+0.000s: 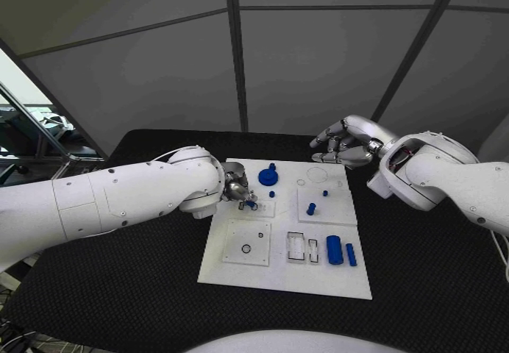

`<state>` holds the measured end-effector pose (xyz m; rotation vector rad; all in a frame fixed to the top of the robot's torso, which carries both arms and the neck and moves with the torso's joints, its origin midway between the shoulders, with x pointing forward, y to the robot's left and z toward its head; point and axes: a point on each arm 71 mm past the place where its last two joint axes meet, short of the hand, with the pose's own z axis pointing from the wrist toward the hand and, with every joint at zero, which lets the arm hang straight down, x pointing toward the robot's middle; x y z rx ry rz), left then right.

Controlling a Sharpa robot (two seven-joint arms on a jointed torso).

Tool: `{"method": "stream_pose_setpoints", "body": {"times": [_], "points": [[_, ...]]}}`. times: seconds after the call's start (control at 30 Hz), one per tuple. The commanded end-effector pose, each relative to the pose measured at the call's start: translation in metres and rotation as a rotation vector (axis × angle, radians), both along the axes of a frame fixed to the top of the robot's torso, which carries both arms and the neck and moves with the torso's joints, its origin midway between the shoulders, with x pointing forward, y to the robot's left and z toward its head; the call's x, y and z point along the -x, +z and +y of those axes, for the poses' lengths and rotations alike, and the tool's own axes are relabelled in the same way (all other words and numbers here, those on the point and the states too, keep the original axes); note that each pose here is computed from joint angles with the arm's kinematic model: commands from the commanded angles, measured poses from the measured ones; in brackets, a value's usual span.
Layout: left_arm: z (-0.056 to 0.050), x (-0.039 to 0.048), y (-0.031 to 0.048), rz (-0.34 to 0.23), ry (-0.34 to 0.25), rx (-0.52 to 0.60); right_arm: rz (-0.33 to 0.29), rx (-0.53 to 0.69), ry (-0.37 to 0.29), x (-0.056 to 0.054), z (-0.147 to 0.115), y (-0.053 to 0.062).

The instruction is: Assemble the parts on the task board

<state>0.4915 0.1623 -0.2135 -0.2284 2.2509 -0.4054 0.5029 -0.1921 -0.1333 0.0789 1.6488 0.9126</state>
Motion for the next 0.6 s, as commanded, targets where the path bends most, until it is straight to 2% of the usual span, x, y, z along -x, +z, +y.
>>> {"method": "stream_pose_setpoints", "body": {"times": [0.03,0.3,0.6], "points": [[0.002,0.0009,0.0011,-0.106,0.052,0.012,-0.011,0.013,0.006,0.0,0.0,0.002],[0.001,0.0073,-0.0044,-0.163,0.066,0.028,-0.015,0.025,0.012,0.0,0.0,0.001],[-0.005,0.011,-0.0065,-0.16,0.045,0.023,-0.024,0.061,0.025,0.001,0.002,0.001]]}}
